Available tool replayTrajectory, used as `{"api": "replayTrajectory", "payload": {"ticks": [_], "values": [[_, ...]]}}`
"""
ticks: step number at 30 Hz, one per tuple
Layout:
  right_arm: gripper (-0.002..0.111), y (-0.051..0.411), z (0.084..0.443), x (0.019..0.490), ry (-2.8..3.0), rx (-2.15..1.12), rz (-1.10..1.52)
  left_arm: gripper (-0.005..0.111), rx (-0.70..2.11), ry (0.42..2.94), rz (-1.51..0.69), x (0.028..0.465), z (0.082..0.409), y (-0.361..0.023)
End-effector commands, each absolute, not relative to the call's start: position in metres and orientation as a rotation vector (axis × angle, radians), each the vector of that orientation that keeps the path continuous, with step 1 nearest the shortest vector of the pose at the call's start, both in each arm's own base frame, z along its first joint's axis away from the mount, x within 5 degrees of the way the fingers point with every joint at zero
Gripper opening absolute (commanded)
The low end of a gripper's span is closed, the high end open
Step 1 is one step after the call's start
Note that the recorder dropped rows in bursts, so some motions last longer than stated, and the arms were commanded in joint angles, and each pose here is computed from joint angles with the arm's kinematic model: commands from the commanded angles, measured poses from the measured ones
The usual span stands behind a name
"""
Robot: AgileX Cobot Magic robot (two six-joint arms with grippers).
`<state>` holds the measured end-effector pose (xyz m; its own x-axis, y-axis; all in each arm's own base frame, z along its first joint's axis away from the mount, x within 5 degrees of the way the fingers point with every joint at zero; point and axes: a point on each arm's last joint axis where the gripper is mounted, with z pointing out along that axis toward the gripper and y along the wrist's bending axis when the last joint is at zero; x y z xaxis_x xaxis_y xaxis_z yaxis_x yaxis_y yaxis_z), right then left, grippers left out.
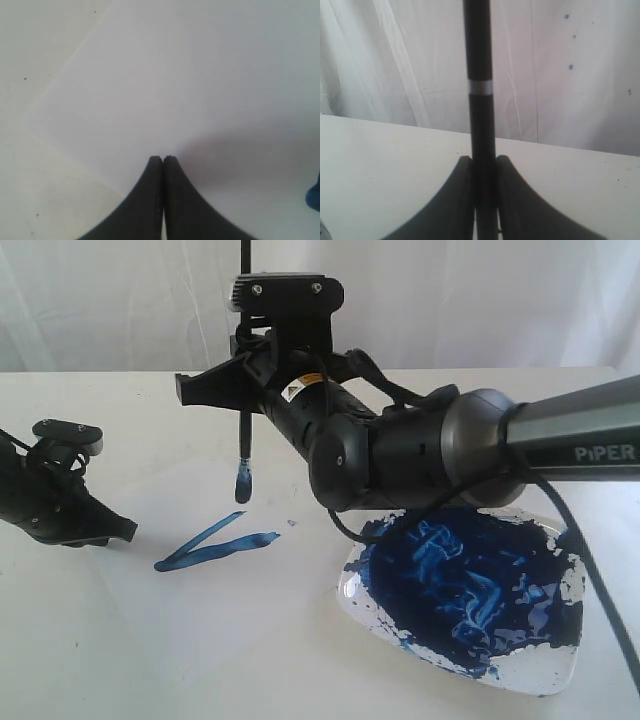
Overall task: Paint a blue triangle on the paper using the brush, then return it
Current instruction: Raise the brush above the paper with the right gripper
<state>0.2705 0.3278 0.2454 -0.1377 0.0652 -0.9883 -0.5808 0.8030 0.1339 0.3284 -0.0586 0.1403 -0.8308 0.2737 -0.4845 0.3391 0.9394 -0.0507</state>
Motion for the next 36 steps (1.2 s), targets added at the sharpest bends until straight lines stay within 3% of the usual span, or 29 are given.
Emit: {"api": "replayTrajectory", "payload": {"ticks": [1,36], "values": [[0.0,0.332,0.241,0.275,1.613,-0.381,0.608,0.0,0.439,2.613,-0.199,0.328,0.142,-0.061],[0.0,0.337,0.233,0.28,1.595,-0.366,0.596,0.0,0.44,2.615,-0.2,0.328,0.142,-0.061]]}}
